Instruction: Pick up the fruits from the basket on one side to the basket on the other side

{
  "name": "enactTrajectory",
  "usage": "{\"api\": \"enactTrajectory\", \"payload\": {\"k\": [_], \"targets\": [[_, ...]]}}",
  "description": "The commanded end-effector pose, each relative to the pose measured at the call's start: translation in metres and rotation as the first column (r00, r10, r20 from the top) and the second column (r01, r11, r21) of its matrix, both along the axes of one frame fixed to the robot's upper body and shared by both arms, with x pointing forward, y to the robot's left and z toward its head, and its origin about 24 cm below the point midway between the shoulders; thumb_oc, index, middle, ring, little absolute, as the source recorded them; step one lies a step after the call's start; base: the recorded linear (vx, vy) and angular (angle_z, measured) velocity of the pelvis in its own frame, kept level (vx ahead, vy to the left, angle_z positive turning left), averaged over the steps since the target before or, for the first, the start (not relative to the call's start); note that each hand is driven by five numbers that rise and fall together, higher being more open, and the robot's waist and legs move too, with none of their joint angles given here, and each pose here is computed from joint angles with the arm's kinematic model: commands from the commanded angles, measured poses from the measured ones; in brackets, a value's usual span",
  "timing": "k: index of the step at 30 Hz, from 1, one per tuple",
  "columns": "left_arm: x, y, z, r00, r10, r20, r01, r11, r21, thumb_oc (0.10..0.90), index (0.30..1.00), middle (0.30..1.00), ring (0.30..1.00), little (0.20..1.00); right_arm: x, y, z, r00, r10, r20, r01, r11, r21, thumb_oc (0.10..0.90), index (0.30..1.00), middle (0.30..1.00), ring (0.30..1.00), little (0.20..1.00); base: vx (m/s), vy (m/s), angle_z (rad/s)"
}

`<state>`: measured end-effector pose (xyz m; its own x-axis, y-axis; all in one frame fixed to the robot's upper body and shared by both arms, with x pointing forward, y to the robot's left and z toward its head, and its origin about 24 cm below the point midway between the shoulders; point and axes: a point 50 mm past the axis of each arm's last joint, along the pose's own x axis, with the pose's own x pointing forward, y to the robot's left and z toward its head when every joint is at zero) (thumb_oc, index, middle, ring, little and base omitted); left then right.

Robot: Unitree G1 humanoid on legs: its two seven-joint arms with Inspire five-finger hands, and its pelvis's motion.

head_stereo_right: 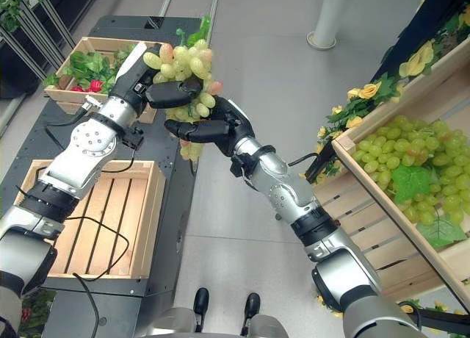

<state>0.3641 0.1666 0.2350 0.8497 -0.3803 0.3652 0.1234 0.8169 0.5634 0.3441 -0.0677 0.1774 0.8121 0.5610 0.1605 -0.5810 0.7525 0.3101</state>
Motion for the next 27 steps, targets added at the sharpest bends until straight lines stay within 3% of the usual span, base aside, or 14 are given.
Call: {"api": "enactTrajectory", "payload": {"k": [1, 15, 17, 18, 27], "targets": [[0.003, -0.048, 0.021, 0.984, -0.158, 0.085, 0.16, 0.987, -0.024, 0.4, 0.3, 0.3, 0.3, 0.3, -0.007, 0.044, 0.03, 0.991, 0.112, 0.077, -0.129, 0.959, 0.254, 0.4, 0.3, 0.3, 0.3, 0.3, 0.01, -0.006, -0.04], [0.003, -0.049, 0.02, 0.985, -0.148, 0.091, 0.152, 0.988, -0.039, 0.4, 0.3, 0.3, 0.3, 0.3, 0.0, 0.033, 0.016, 0.998, 0.068, 0.016, -0.07, 0.96, 0.27, 0.4, 0.3, 0.3, 0.3, 0.3, 0.0, -0.003, -0.01], [0.004, -0.048, 0.02, 0.987, -0.139, 0.086, 0.143, 0.989, -0.038, 0.493, 0.439, 0.439, 0.439, 0.439, 0.0, 0.031, 0.016, 0.998, 0.064, 0.016, -0.066, 0.961, 0.269, 0.4, 0.3, 0.3, 0.3, 0.3, 0.0, 0.0, 0.0], [0.005, -0.046, 0.018, 0.989, -0.124, 0.079, 0.127, 0.991, -0.038, 0.8, 0.9, 0.9, 0.9, 0.9, 0.0, 0.03, 0.016, 0.998, 0.057, 0.018, -0.06, 0.961, 0.271, 0.4, 0.3, 0.3, 0.3, 0.3, 0.0, 0.0, 0.0], [0.011, -0.025, 0.006, 0.999, -0.026, 0.044, 0.028, 0.999, -0.045, 0.8, 0.9, 0.9, 0.9, 0.9, 0.003, 0.016, 0.01, 1.0, 0.0, 0.011, -0.002, 0.967, 0.256, 0.4, 0.3, 0.3, 0.3, 0.3, 0.0, 0.001, -0.01]]}}
